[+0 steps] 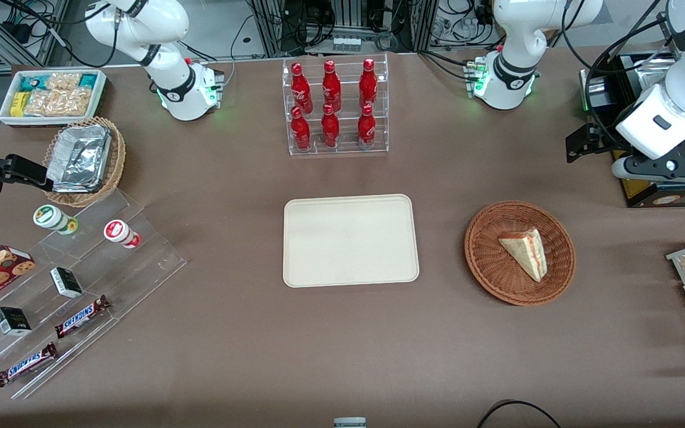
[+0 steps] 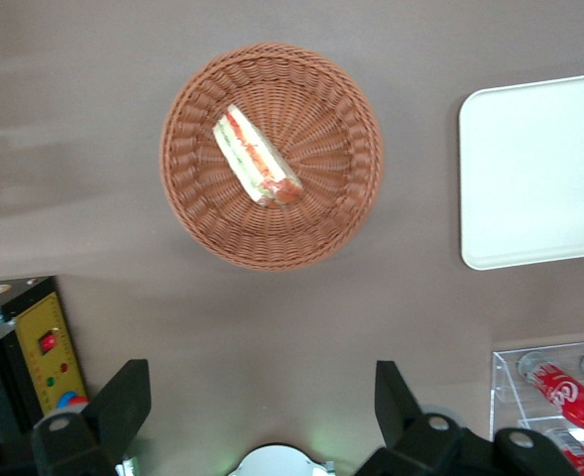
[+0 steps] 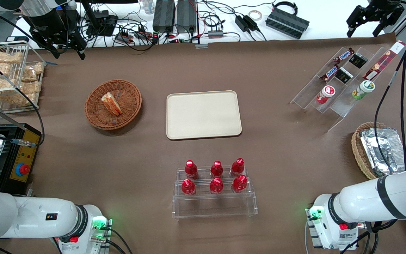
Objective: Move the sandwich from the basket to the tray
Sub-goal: 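Move the left gripper over the wrapped sandwich in the wicker basket, then lower the open left gripper around the sandwich's upright edge, then close the left gripper on the sandwich and lift it, then carry the held sandwich over the cream tray with the left gripper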
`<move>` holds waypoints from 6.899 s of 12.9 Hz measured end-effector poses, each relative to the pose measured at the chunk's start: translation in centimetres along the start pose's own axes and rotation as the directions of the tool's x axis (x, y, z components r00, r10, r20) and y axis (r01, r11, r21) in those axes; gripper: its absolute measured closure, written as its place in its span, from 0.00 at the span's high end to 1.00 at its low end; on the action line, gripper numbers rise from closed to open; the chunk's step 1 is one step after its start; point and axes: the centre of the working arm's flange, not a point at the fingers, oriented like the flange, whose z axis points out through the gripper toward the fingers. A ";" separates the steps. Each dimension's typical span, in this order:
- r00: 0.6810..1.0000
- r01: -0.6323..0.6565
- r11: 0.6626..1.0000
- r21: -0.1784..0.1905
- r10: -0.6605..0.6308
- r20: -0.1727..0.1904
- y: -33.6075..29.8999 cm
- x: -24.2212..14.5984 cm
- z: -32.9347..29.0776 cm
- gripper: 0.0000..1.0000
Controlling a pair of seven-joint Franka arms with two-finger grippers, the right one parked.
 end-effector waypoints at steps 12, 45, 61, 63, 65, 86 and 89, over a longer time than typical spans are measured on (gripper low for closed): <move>1.000 0.012 1.000 -0.005 -0.012 0.029 -0.6 3.5 11.5 1.00; 0.669 0.734 0.674 -0.082 -0.738 -0.083 -3.0 5.4 29.9 1.00; 0.662 0.746 0.663 -0.056 -0.748 -0.037 -3.0 6.9 33.6 1.00; 0.663 0.747 0.663 -0.046 -0.748 -0.026 -2.9 6.9 34.5 1.00; 0.663 0.747 0.663 -0.040 -0.748 -0.019 -2.9 6.9 35.2 0.91; 0.884 0.466 0.884 0.010 -0.466 0.041 28.3 11.0 30.4 0.17; 0.915 0.402 0.915 0.003 -0.402 0.030 35.8 9.4 31.9 0.17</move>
